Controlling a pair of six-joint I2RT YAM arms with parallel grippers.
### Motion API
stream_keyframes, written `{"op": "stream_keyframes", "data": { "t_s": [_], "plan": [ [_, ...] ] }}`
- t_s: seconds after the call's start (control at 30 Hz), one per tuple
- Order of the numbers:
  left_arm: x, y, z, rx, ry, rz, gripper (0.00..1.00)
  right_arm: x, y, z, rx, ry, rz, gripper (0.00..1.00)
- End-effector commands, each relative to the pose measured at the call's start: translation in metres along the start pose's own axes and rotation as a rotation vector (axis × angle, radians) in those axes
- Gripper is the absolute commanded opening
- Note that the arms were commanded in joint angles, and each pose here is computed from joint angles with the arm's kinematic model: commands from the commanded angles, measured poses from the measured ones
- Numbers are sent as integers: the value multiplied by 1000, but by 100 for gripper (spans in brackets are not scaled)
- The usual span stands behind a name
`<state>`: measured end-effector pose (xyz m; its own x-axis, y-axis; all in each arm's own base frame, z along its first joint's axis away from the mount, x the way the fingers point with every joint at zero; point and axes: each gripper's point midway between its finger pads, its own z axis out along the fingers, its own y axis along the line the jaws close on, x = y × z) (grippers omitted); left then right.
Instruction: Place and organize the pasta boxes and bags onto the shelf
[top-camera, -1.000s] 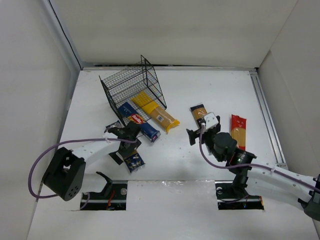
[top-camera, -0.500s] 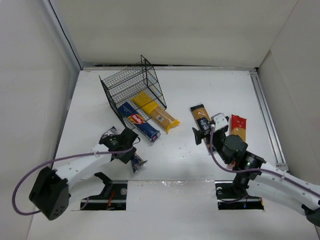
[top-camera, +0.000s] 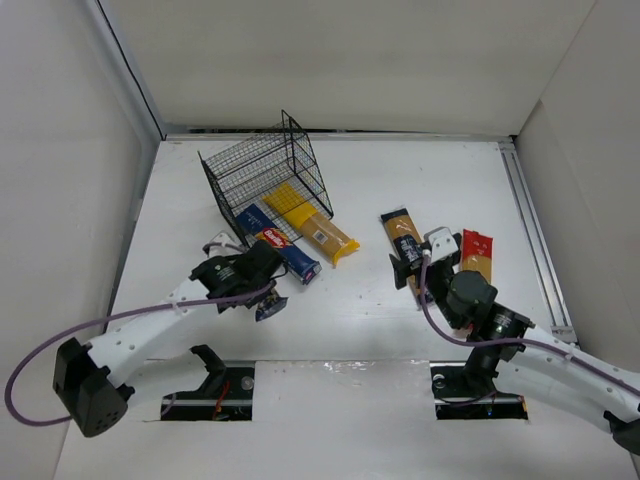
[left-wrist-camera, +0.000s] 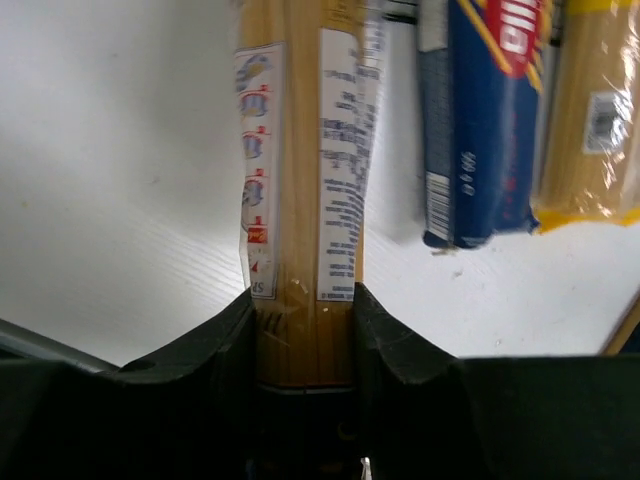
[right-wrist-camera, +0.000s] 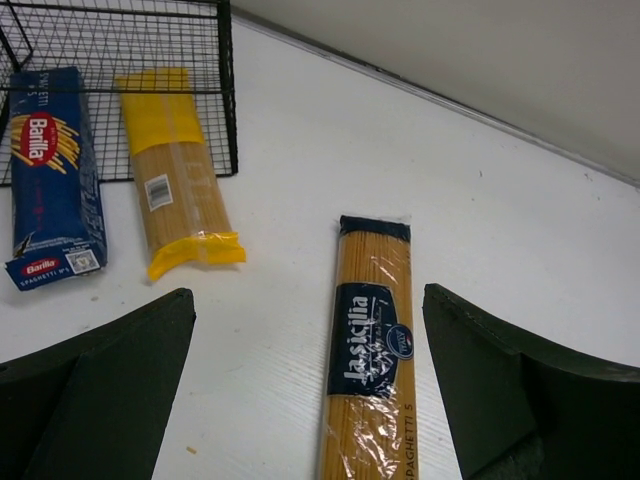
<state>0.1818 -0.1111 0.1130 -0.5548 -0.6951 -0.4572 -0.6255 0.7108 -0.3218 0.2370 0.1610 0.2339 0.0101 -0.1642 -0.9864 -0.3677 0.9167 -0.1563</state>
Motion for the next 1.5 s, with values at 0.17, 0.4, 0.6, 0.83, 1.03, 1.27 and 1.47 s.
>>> {"op": "stream_keyframes", "data": {
  "t_s": [0.17, 0.4, 0.6, 0.83, 1.03, 1.27, 1.47],
  "plan": [
    [19, -88, -76, 254, -50, 298, 0, -18, -17, -5, 57, -50, -9, 100],
    [69, -123, -132, 521, 157, 508, 0, -22, -24, -8, 80, -65, -15, 100],
    [61, -132, -158, 607, 159, 582, 0, -22, -24, -8, 80, -65, -15, 100],
    [32, -170, -154, 621, -59, 569, 0, -22, -28, -9, 100, -60, -24, 100],
    [-1, -192, -119, 374, -339, 449, 0, -21, -29, -9, 111, -58, -23, 100],
    [-2, -219, -100, 334, -391, 437, 0, -24, -38, -12, 139, -58, -30, 100],
    [-23, -220, -78, 310, -445, 317, 0, -17, -37, -12, 136, -42, -41, 100]
  ]
}}
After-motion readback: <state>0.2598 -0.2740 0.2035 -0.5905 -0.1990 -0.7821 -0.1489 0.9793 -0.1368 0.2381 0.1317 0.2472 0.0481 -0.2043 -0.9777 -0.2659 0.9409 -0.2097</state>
